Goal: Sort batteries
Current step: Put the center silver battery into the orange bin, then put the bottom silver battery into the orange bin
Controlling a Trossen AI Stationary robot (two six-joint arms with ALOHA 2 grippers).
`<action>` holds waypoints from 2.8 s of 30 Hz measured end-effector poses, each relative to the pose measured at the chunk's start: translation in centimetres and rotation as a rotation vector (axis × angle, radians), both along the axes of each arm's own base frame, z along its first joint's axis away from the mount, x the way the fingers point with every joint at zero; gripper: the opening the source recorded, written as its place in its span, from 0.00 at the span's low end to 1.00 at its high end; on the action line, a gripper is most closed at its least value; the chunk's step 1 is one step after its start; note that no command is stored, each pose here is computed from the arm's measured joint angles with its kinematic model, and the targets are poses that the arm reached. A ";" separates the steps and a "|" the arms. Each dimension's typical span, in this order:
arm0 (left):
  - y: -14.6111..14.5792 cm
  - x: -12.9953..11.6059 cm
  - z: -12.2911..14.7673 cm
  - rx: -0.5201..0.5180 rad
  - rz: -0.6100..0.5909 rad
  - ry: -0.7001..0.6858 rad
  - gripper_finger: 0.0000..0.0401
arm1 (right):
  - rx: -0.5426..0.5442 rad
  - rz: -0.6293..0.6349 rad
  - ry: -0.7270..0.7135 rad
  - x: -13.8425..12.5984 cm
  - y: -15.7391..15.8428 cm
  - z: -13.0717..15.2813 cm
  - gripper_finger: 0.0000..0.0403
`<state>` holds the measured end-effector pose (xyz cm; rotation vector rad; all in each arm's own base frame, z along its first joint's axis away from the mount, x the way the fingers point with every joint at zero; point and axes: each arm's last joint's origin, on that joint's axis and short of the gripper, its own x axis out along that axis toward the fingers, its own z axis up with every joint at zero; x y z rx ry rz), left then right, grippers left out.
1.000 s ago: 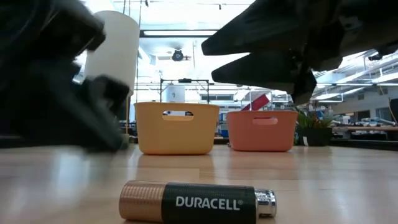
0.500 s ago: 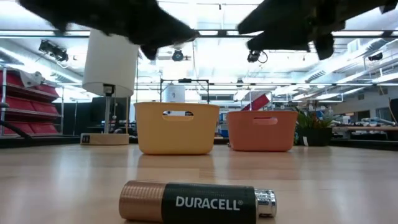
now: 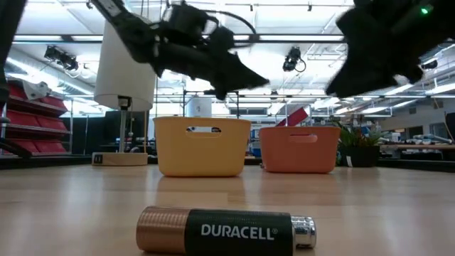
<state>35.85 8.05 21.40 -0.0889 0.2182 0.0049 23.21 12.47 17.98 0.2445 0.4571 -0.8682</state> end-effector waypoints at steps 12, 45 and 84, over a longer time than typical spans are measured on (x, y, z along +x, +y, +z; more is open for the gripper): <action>3.0 5.1 -2.0 -0.040 0.017 0.018 0.20 | -0.019 -0.063 0.194 -2.1 -1.0 -0.3 0.41; -14.4 -3.5 4.8 0.161 0.041 0.459 0.50 | 0.073 0.740 0.126 3.8 4.2 0.8 0.42; -28.6 -9.2 -8.6 -0.128 -0.285 0.369 0.50 | 0.052 0.993 -0.055 8.1 13.8 -11.8 0.22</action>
